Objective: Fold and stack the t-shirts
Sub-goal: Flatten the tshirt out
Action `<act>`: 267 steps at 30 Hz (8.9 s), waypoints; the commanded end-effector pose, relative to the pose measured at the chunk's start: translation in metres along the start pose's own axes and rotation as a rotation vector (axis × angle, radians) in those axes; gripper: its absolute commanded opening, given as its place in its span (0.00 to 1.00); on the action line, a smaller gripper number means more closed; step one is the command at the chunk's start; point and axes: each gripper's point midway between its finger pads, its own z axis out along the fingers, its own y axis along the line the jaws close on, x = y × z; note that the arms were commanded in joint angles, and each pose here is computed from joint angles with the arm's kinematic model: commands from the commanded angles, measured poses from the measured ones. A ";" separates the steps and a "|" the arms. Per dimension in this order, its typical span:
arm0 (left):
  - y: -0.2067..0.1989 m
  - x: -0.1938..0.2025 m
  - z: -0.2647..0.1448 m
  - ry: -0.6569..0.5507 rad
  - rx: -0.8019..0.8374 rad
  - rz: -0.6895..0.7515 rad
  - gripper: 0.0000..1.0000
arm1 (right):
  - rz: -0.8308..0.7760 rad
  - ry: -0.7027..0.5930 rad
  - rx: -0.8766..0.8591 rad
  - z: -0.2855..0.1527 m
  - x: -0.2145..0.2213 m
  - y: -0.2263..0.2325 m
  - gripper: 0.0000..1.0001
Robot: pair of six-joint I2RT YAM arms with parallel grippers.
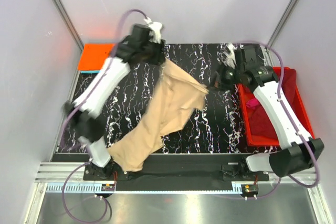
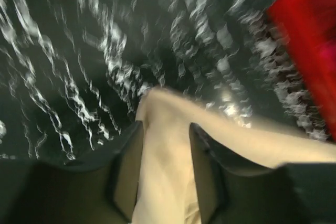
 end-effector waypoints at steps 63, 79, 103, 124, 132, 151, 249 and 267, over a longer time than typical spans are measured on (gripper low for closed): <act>-0.042 0.362 -0.053 0.618 -0.246 0.063 0.00 | 0.343 0.281 0.244 0.209 0.064 -0.184 0.17; -0.047 0.398 -0.042 0.695 -0.205 0.056 0.40 | 0.335 0.293 0.234 0.216 0.063 -0.185 0.23; -0.015 0.071 -0.161 -0.112 -0.231 0.234 0.00 | 0.027 -0.134 0.118 0.043 -0.091 -0.028 0.00; -0.058 0.091 -0.194 -0.136 0.140 0.118 0.00 | 0.006 -0.287 -0.257 -0.085 -0.070 0.086 0.00; 0.033 0.149 -0.070 0.359 -0.217 -0.183 0.68 | 0.285 0.066 0.197 0.112 -0.100 -0.092 0.41; -0.158 0.240 -0.015 0.435 0.392 0.066 0.47 | 0.167 0.258 0.251 0.059 0.046 -0.120 0.55; -0.082 0.282 -0.068 0.475 0.192 -0.218 0.00 | -0.346 0.331 0.631 0.288 0.019 -0.148 0.38; -0.080 0.282 -0.068 0.467 0.183 -0.239 0.00 | -0.401 0.405 0.673 0.286 0.042 -0.160 0.38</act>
